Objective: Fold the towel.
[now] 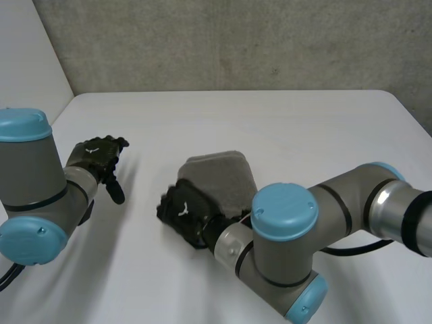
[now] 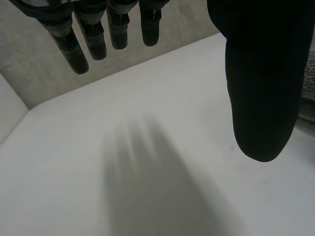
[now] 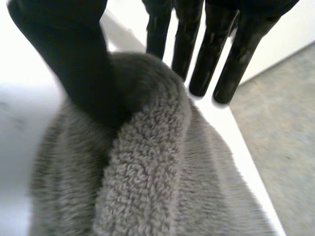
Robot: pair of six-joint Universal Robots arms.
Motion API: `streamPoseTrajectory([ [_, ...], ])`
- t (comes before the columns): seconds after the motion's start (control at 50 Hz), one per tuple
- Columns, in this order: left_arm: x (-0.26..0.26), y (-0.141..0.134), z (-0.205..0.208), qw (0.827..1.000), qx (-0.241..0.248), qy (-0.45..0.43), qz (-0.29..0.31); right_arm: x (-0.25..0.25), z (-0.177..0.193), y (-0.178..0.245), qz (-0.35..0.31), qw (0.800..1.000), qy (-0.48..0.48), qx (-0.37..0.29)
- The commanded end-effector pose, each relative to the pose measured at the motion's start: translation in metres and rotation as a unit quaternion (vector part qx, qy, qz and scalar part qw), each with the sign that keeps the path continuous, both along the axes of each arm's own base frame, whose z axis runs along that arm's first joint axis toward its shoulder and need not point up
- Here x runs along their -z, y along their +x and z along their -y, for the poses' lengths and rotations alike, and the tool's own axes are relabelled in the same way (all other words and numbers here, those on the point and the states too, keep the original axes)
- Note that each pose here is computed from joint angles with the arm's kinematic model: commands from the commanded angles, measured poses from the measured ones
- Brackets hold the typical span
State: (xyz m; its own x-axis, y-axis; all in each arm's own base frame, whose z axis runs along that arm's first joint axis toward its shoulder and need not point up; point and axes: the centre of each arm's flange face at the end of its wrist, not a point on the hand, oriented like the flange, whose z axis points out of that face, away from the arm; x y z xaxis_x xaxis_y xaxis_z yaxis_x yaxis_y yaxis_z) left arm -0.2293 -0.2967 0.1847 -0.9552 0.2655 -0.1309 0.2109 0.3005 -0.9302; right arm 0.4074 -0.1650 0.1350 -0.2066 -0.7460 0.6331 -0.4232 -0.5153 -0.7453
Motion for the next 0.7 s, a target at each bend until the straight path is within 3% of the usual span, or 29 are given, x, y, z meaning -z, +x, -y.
streamPoseTrajectory([
  [0.02, -0.014, -0.030, -0.007, 0.997, 0.068, -0.019, -0.028, -0.056, 0.018, -0.015, 0.076, 0.992, 0.014, 0.095],
  [0.1, -0.023, -0.049, -0.015, 0.993, 0.106, -0.026, -0.054, -0.073, 0.036, -0.035, 0.118, 0.980, 0.060, 0.148],
  [0.14, -0.028, -0.058, -0.018, 0.990, 0.118, -0.031, -0.067, -0.093, 0.053, -0.059, 0.167, 0.955, 0.141, 0.200],
  [0.16, -0.032, -0.065, -0.021, 0.988, 0.124, -0.033, -0.082, -0.093, 0.053, -0.059, 0.167, 0.955, 0.141, 0.200],
  [0.18, -0.038, -0.071, -0.022, 0.986, 0.128, -0.035, -0.101, -0.100, 0.061, -0.072, 0.185, 0.938, 0.188, 0.224],
  [0.2, -0.038, -0.071, -0.022, 0.986, 0.128, -0.035, -0.101, -0.100, 0.061, -0.072, 0.185, 0.938, 0.189, 0.224],
  [0.24, -0.041, -0.082, -0.023, 0.981, 0.133, -0.028, -0.136, -0.108, 0.078, -0.093, 0.215, 0.901, 0.273, 0.259],
  [0.26, -0.041, -0.082, -0.023, 0.981, 0.133, -0.028, -0.136, -0.108, 0.078, -0.093, 0.215, 0.901, 0.274, 0.259],
  [0.3, -0.036, -0.098, -0.026, 0.977, 0.144, -0.009, -0.155, -0.113, 0.091, -0.105, 0.234, 0.874, 0.337, 0.261],
  [0.34, -0.031, -0.108, -0.031, 0.976, 0.152, 0.005, -0.157, -0.114, 0.097, -0.109, 0.239, 0.867, 0.357, 0.253],
  [0.42, -0.016, -0.123, -0.037, 0.976, 0.162, 0.035, -0.144, -0.103, 0.108, -0.109, 0.234, 0.862, 0.384, 0.234],
  [0.58, 0.028, -0.113, -0.030, 0.990, 0.081, 0.090, -0.074, -0.049, 0.127, -0.097, 0.195, 0.851, 0.427, 0.235],
  [0.7, 0.051, -0.107, -0.028, 0.990, 0.064, 0.113, -0.055, -0.013, 0.138, -0.089, 0.147, 0.870, 0.408, 0.235],
])
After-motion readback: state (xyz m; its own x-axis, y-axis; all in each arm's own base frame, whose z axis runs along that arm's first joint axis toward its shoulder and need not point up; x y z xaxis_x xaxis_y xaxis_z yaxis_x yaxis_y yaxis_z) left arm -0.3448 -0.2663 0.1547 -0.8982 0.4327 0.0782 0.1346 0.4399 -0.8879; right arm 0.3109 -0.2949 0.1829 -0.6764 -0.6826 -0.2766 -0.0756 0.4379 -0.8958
